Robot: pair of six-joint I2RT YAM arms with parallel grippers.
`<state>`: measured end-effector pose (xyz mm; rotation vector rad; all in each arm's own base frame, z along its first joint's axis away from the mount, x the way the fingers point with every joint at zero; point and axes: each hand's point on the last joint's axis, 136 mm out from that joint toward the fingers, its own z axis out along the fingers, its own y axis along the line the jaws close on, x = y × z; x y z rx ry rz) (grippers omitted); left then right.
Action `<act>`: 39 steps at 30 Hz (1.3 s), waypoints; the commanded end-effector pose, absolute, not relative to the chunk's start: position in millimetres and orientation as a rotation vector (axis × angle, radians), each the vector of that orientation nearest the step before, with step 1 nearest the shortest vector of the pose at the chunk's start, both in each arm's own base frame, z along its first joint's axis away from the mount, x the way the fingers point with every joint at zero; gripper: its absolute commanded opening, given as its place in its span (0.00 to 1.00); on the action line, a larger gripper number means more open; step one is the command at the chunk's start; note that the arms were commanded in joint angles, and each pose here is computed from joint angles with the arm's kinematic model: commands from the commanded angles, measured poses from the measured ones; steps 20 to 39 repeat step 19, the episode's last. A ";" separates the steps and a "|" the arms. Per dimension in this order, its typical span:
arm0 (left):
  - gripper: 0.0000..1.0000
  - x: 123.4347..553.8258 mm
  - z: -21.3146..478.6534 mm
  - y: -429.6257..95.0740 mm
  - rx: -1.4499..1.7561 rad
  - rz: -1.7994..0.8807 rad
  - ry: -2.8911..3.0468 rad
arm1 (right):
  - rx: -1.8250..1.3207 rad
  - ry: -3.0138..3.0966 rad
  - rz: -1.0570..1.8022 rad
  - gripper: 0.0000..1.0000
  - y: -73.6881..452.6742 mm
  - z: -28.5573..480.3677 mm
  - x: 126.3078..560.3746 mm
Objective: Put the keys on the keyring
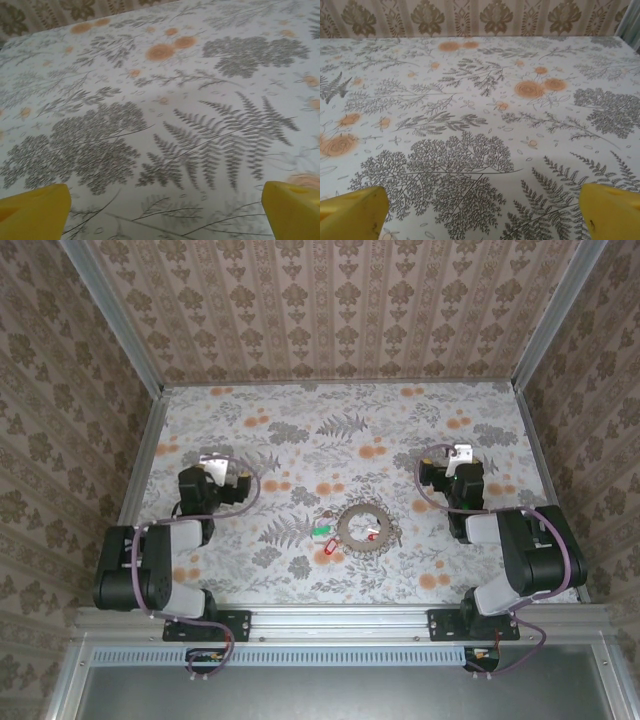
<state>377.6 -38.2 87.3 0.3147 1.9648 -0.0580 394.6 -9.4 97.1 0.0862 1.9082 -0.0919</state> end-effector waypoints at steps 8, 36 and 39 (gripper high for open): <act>1.00 399.4 94.3 -11.3 0.147 -0.013 1.924 | 0.133 1.900 -0.118 1.00 -15.9 99.9 396.8; 1.00 399.9 94.2 -8.5 0.128 0.016 1.929 | 0.131 1.903 -0.117 0.99 -15.6 99.3 396.9; 1.00 399.9 94.2 -8.5 0.128 0.016 1.929 | 0.131 1.903 -0.117 0.99 -15.6 99.3 396.9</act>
